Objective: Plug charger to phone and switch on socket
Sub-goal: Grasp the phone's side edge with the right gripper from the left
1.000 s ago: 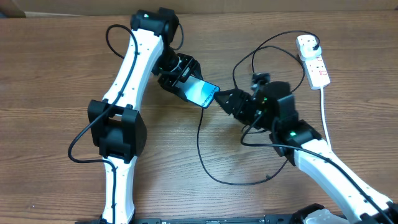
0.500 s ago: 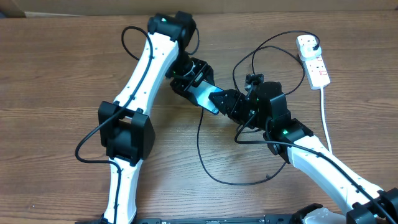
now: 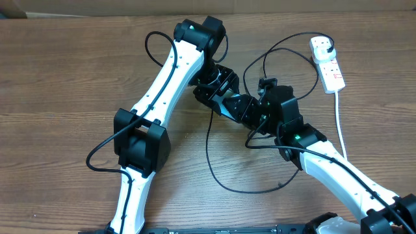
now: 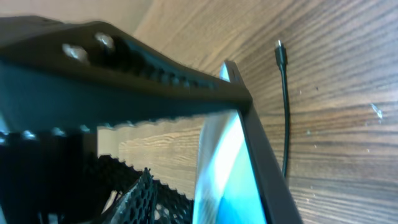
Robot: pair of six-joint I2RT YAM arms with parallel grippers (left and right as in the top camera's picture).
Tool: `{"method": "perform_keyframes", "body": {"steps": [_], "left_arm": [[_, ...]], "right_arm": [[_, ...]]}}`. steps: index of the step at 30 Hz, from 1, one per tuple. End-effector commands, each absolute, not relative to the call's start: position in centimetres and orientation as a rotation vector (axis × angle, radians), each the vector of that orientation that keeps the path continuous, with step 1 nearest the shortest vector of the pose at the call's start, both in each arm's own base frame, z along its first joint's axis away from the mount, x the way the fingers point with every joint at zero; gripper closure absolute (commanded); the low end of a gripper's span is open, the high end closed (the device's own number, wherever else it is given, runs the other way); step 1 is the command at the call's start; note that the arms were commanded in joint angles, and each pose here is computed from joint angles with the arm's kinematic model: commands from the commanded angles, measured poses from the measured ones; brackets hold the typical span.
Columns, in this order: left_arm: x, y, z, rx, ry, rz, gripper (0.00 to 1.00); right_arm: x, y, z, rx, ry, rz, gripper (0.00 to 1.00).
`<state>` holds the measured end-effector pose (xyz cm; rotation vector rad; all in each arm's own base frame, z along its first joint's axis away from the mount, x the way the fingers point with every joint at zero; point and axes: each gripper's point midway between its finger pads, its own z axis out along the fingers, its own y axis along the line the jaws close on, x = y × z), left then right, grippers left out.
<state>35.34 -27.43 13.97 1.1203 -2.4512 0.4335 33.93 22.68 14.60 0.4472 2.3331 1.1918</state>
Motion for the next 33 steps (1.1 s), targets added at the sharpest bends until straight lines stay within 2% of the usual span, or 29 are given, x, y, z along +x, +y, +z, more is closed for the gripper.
{"method": "perform_keyframes", "body": {"steps": [1, 10, 29, 33], "left_arm": [[35.4, -28.1, 17.1, 1.123, -2.461, 0.544, 0.95], [35.5, -28.1, 17.1, 1.136, -2.453, 0.546, 0.96], [36.2, -27.0, 16.5, 1.157, -2.518, 0.501, 0.96], [36.3, -26.8, 16.4, 1.164, -2.529, 0.49, 0.96]], "right_arm": [[34.2, 23.0, 15.3, 0.431, 2.328, 1.197, 0.65], [34.2, 22.8, 15.1, 0.441, 2.335, 1.186, 0.8], [34.4, 22.9, 15.5, 0.393, 2.315, 1.179, 0.82], [34.4, 22.9, 15.5, 0.39, 2.315, 1.178, 0.87]]}}
